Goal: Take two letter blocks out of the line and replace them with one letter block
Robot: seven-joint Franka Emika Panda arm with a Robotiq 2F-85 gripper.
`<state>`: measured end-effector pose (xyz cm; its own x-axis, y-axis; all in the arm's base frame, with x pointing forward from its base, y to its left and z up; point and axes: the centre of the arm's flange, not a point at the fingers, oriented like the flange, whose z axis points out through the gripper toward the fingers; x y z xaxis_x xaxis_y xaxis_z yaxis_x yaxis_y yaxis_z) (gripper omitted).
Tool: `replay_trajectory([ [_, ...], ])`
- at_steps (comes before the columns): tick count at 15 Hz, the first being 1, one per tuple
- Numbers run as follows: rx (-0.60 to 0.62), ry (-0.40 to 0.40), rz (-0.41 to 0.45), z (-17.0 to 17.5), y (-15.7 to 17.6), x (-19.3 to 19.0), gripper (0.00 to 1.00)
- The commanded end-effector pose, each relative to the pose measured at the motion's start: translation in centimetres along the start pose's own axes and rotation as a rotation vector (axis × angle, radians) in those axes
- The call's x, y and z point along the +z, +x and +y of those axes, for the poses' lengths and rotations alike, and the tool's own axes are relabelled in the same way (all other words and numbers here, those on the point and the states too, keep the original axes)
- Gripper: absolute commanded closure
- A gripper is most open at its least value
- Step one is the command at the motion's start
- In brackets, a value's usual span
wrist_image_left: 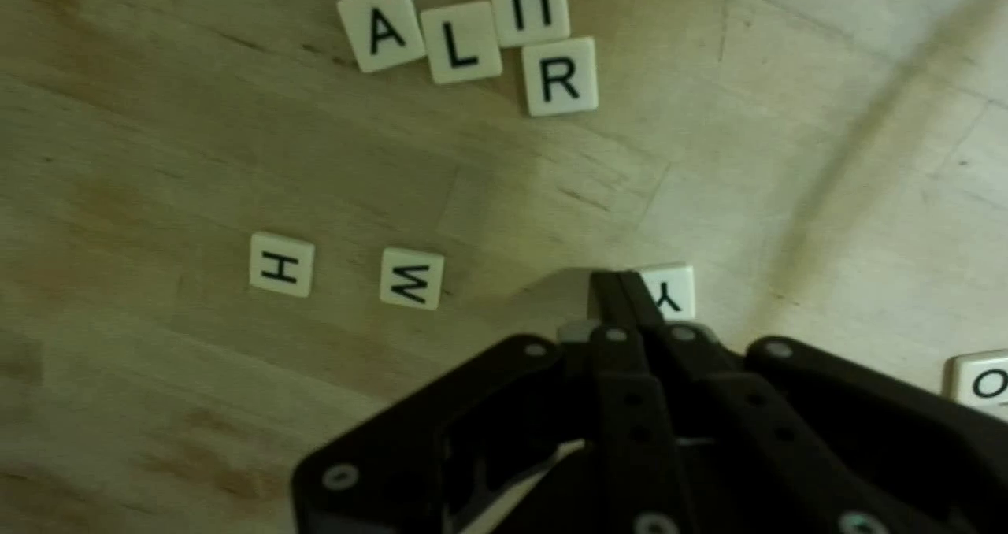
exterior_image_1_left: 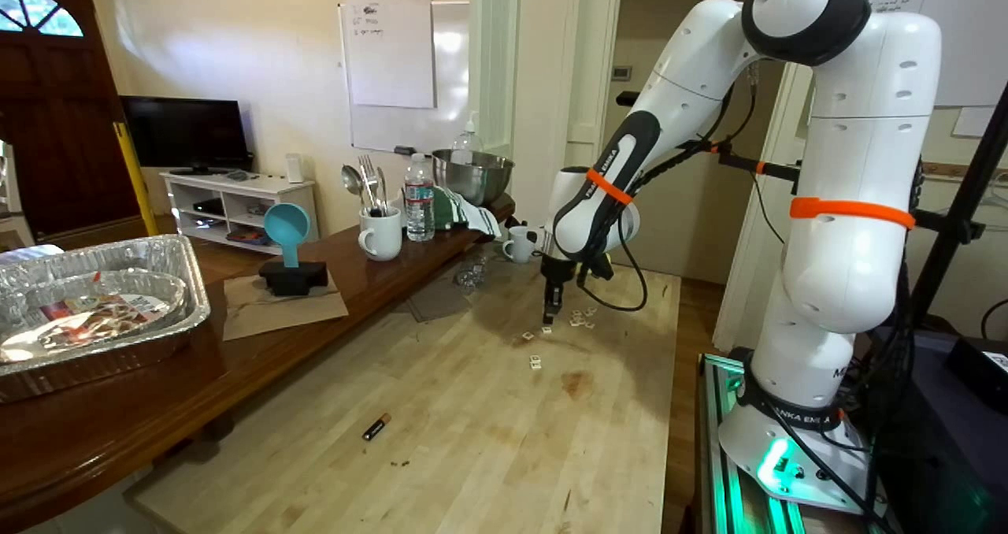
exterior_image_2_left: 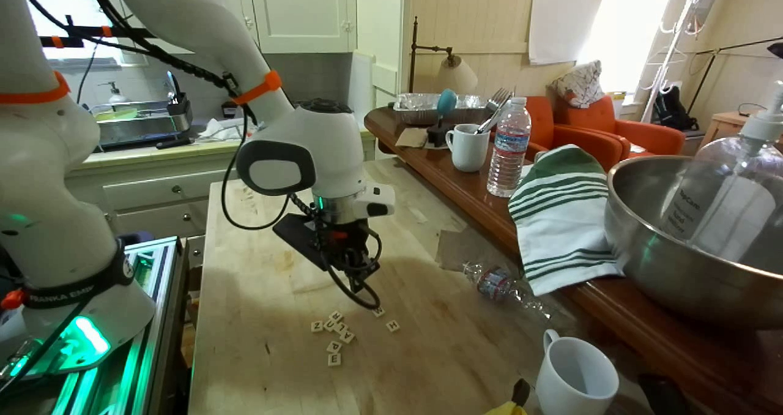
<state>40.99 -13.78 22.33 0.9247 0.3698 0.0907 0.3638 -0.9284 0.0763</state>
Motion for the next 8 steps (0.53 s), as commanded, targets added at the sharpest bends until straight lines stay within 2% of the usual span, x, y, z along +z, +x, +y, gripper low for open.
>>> replay_trajectory([
  [1,0.030,0.022,0.009,0.3,0.2,-2.4,1.00],
  [5,0.074,0.008,0.026,0.9,-0.1,-4.7,1.00],
  [8,0.191,-0.009,0.040,2.4,-0.8,-5.7,1.00],
])
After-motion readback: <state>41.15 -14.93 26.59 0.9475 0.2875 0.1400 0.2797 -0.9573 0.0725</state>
